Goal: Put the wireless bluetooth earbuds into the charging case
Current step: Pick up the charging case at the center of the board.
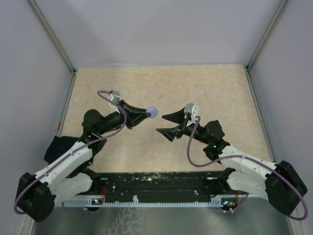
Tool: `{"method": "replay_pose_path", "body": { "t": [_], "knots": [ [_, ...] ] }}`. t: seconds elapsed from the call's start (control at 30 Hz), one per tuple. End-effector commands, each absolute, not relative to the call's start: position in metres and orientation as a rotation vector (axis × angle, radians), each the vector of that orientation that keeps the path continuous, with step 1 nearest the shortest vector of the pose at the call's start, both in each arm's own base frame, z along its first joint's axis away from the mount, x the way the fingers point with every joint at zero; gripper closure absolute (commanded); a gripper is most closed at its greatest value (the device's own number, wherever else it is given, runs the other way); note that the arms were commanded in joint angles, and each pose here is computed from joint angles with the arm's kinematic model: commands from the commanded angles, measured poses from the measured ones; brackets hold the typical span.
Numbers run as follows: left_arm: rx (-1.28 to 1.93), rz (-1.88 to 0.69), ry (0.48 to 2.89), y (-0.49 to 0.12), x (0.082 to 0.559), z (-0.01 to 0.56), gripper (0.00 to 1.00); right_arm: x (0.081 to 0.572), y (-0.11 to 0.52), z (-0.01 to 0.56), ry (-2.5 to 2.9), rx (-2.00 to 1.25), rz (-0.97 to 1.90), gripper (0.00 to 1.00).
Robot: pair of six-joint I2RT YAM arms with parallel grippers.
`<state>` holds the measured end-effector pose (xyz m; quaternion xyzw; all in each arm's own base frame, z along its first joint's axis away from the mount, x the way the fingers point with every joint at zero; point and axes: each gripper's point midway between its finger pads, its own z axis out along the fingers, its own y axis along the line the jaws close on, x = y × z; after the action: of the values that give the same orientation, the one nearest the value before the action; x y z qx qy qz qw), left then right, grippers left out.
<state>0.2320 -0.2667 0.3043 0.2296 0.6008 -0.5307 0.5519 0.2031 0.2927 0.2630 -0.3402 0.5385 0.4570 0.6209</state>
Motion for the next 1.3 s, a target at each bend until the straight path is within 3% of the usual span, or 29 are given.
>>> {"method": "replay_pose_path", "body": {
  "t": [0.0, 1.0, 1.27],
  "knots": [
    [0.497, -1.31, 1.246, -0.273, 0.216, 0.339, 1.0, 0.187, 0.29, 0.324, 1.002, -0.665, 1.204, 0.34],
    [0.515, -1.476, 1.038, -0.3, 0.165, 0.349, 1.0, 0.152, 0.287, 0.348, 0.776, -0.629, 1.509, 0.64],
    [0.502, -1.456, 1.039, -0.297, 0.165, 0.344, 1.0, 0.151, 0.282, 0.351, 0.763, -0.616, 1.501, 0.65]
  ]
}}
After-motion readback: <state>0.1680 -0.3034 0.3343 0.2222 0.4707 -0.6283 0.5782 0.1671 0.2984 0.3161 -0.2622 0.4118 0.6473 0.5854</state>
